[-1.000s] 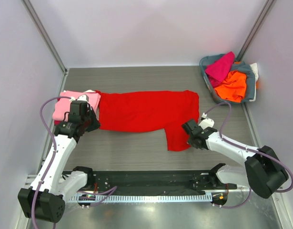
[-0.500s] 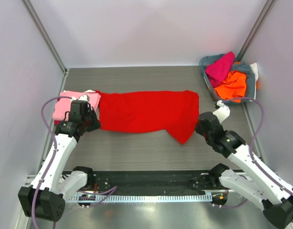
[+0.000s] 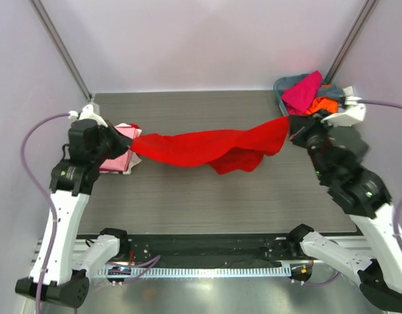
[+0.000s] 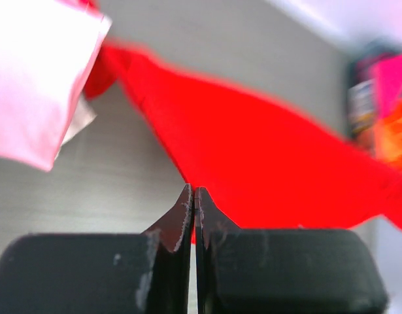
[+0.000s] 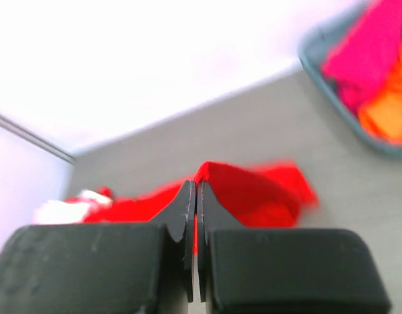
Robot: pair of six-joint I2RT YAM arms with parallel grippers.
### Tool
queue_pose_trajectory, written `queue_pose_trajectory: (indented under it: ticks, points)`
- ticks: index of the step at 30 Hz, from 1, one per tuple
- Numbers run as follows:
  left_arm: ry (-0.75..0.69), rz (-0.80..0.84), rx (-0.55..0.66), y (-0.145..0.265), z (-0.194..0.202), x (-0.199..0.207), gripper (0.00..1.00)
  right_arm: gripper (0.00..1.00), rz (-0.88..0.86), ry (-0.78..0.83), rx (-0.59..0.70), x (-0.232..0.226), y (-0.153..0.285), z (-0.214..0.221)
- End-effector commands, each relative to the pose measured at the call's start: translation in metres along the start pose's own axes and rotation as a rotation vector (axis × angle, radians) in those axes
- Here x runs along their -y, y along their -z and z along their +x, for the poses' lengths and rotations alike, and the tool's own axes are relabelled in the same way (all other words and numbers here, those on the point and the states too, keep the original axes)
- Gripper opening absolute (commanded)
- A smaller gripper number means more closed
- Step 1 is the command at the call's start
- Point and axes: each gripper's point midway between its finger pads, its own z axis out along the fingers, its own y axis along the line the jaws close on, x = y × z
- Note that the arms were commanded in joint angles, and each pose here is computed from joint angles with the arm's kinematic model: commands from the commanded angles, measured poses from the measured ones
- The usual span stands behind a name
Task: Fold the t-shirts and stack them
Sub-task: Flatten the tshirt out
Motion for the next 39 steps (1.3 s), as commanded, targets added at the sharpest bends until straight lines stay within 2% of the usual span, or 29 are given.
queue_pose_trajectory:
  ticks: [1, 2, 3, 7, 10, 12, 14, 15, 17, 20, 21, 22, 23, 24, 26, 28, 29, 31, 32, 33, 34, 35, 36, 37, 38, 39]
  points:
    - [0.076, 0.096, 0.171, 0.053, -0.042, 0.027, 0.00, 0.01, -0.197, -0.013, 0.221, -0.025, 0.060, -0.096]
    - [0.092, 0.128, 0.211, 0.066, -0.049, 0.033, 0.00, 0.01, -0.224, -0.023, 0.251, -0.026, 0.072, -0.108]
    - [0.131, 0.162, 0.303, 0.092, -0.064, 0.039, 0.00, 0.01, -0.260, -0.044, 0.298, -0.028, 0.089, -0.128]
    - [0.209, 0.240, 0.479, 0.157, -0.091, 0.048, 0.00, 0.01, -0.372, -0.090, 0.434, -0.027, 0.146, -0.178]
    - [0.247, 0.280, 0.553, 0.191, -0.106, 0.055, 0.00, 0.01, -0.400, -0.127, 0.529, -0.023, 0.176, -0.212]
    - [0.256, 0.298, 0.573, 0.200, -0.115, 0.061, 0.00, 0.01, -0.398, -0.146, 0.570, -0.021, 0.187, -0.230]
    - [0.263, 0.293, 0.564, 0.195, -0.124, 0.067, 0.00, 0.01, -0.397, -0.122, 0.561, -0.031, 0.178, -0.232]
    - [0.263, 0.294, 0.550, 0.188, -0.125, 0.069, 0.00, 0.01, -0.387, -0.109, 0.552, -0.033, 0.172, -0.230]
    - [0.257, 0.273, 0.446, 0.147, -0.115, 0.072, 0.00, 0.01, -0.326, -0.079, 0.507, -0.038, 0.143, -0.217]
    - [0.258, 0.273, 0.319, 0.093, -0.095, 0.074, 0.00, 0.01, -0.165, -0.043, 0.408, -0.029, 0.085, -0.173]
    - [0.264, 0.249, 0.274, 0.064, -0.080, 0.066, 0.00, 0.01, -0.123, -0.017, 0.358, -0.027, 0.061, -0.146]
    - [0.275, 0.235, 0.255, 0.050, -0.074, 0.062, 0.00, 0.01, -0.114, -0.026, 0.333, -0.028, 0.048, -0.131]
    - [0.287, 0.238, 0.259, 0.036, -0.074, 0.061, 0.00, 0.01, -0.083, 0.014, 0.265, -0.025, 0.022, -0.094]
    - [0.298, 0.198, 0.223, 0.014, -0.059, 0.049, 0.00, 0.01, -0.067, 0.001, 0.262, -0.025, 0.011, -0.084]
    - [0.320, 0.158, 0.206, -0.017, -0.054, 0.041, 0.00, 0.01, 0.008, 0.028, 0.207, -0.020, -0.027, -0.045]
    - [0.321, 0.138, 0.186, -0.038, -0.054, 0.040, 0.00, 0.01, 0.065, 0.065, 0.195, -0.019, -0.051, -0.032]
    - [0.322, 0.090, 0.185, -0.063, -0.057, 0.034, 0.00, 0.01, 0.074, 0.084, 0.193, -0.029, -0.071, -0.028]
    - [0.315, 0.099, 0.222, -0.069, -0.083, 0.046, 0.00, 0.01, 0.082, 0.123, 0.201, -0.042, -0.094, -0.031]
    - [0.315, 0.090, 0.224, -0.078, -0.091, 0.049, 0.00, 0.01, 0.058, 0.122, 0.256, -0.059, -0.098, -0.057]
    - [0.325, 0.122, 0.238, -0.085, -0.115, 0.065, 0.00, 0.01, 0.088, 0.169, 0.225, -0.064, -0.130, -0.043]
    - [0.339, 0.132, 0.243, -0.092, -0.128, 0.069, 0.00, 0.01, 0.077, 0.169, 0.236, -0.073, -0.141, -0.053]
    - [0.349, 0.164, 0.268, -0.092, -0.147, 0.081, 0.00, 0.01, 0.045, 0.139, 0.292, -0.093, -0.144, -0.088]
    - [0.369, 0.179, 0.219, -0.116, -0.150, 0.088, 0.00, 0.01, 0.058, 0.158, 0.264, -0.098, -0.175, -0.079]
    - [0.374, 0.260, 0.305, -0.094, -0.197, 0.112, 0.00, 0.01, 0.038, 0.154, 0.265, -0.100, -0.193, -0.089]
    - [0.387, 0.274, 0.310, -0.094, -0.211, 0.118, 0.01, 0.01, -0.004, 0.087, 0.345, -0.116, -0.180, -0.141]
    - [0.396, 0.293, 0.312, -0.098, -0.224, 0.123, 0.00, 0.01, -0.019, 0.068, 0.370, -0.121, -0.183, -0.158]
